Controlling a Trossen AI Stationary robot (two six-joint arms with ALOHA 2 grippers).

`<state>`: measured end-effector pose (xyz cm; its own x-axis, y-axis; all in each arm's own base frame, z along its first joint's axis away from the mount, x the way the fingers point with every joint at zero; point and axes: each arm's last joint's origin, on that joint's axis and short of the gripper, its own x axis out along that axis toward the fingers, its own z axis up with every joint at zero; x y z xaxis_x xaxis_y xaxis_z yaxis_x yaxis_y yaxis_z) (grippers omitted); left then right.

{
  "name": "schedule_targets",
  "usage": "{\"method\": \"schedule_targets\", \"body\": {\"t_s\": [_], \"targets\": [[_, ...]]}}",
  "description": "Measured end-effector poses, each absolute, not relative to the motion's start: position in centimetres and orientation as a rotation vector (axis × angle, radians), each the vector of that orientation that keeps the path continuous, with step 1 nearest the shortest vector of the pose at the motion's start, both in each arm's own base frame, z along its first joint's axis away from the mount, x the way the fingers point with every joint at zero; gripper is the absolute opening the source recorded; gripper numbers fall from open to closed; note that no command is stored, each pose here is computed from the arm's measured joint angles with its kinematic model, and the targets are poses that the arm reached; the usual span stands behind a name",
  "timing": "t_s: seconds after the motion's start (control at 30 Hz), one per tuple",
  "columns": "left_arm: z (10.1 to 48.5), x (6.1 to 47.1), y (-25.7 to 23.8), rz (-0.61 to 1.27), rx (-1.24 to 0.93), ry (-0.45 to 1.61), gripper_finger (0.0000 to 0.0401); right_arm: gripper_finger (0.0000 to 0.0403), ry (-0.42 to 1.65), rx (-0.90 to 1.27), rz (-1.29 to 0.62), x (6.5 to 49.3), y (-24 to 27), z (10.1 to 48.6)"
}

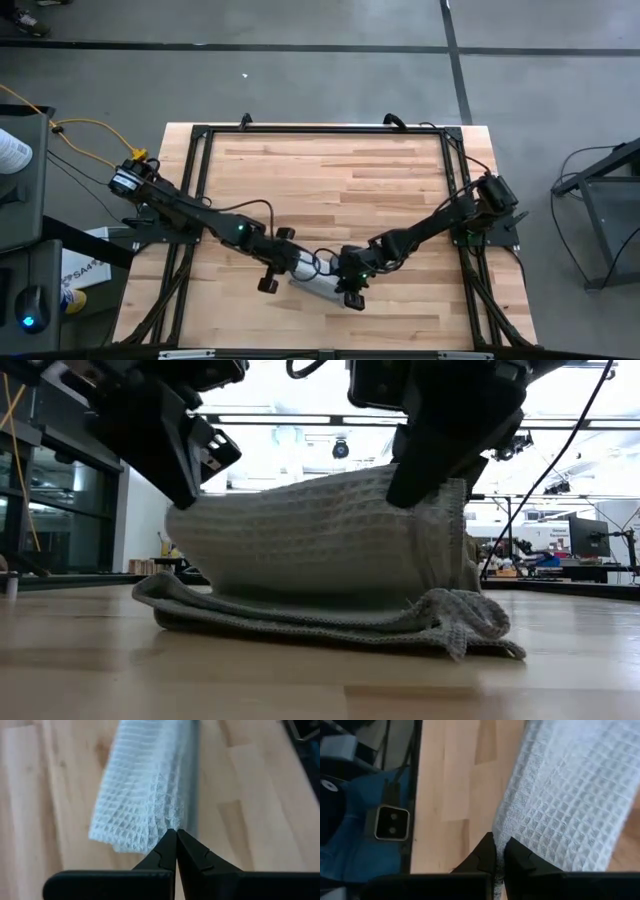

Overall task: Fold microfiber towels
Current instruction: Fold the gray towel

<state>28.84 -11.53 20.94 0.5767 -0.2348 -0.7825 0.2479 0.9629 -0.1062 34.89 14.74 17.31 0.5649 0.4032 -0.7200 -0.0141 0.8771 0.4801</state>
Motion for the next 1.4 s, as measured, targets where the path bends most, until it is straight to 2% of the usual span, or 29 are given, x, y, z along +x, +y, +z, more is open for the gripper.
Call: {"method": "schedule_targets", "body": {"t_s": [0.3,0.43,0.97,1.4], "targets": [[20.0,29.2,-11.7,-0.275,0.028,0.942,0.0,0.0008,0.994,0.514,0.284,35.5,15.1,15.3],[19.1,29.5,-11.8,-0.289,0.024,0.97,0.0013,0.0019,1.006,0.525,0.286,35.6,15.2,14.9],[18.7,29.9,-12.0,-0.299,0.018,0.956,0.0085,0.0102,1.014,0.554,0.346,35.7,15.4,14.8],[19.1,30.0,-12.1,-0.318,0.042,0.919,0.0093,0.0178,1.023,0.568,0.363,35.6,15.5,14.8]]}}
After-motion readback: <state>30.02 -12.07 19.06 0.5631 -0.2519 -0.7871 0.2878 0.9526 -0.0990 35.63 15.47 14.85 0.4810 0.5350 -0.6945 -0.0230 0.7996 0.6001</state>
